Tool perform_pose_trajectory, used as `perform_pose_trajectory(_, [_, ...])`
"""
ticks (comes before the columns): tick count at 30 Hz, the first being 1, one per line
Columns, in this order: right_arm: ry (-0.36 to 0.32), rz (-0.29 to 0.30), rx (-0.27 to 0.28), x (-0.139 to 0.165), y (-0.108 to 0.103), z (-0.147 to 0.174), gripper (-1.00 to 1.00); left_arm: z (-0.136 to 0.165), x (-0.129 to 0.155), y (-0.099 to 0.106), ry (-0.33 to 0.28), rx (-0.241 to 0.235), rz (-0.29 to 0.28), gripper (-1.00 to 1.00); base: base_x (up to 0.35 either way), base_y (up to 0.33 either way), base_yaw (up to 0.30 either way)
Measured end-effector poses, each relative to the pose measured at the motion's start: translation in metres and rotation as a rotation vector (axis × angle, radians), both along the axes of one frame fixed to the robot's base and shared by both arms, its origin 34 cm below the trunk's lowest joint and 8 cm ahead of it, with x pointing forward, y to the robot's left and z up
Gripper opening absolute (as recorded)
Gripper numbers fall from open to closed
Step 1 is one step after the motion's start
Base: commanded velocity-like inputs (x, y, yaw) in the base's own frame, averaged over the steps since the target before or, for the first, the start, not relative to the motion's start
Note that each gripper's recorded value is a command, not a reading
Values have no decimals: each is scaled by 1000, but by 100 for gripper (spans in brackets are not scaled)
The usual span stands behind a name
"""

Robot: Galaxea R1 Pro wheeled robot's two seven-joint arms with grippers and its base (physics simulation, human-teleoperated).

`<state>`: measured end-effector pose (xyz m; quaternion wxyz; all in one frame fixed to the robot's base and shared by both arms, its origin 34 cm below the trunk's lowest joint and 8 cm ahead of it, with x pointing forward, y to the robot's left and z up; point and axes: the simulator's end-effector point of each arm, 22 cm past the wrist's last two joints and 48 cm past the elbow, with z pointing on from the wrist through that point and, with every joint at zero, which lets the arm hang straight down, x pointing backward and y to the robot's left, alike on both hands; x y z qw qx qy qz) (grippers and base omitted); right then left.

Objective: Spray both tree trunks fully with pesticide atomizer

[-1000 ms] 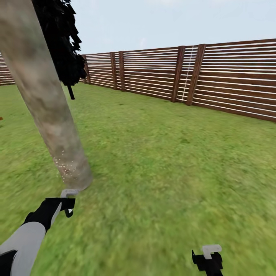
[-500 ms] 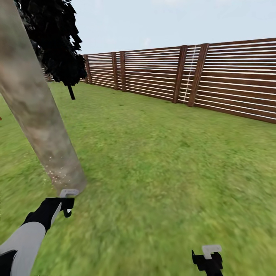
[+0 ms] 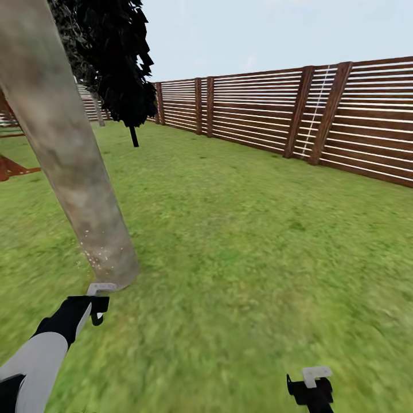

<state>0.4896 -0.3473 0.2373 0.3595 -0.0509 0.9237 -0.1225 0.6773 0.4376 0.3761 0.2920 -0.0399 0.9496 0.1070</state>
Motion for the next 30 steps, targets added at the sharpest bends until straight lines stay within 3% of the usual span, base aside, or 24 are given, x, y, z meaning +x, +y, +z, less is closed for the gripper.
perform_pose_trajectory(10, [0,0,0,0,0,0,100,0,0,0,0,0,0,-100,125,-250,276])
perform_pose_trajectory(21, [0,0,0,0,0,0,100,0,0,0,1,0,0,-100,109,-256,42])
perform_pose_trajectory(30, [0,0,0,0,0,0,100,0,0,2,0,2,3,-100,162,-234,256])
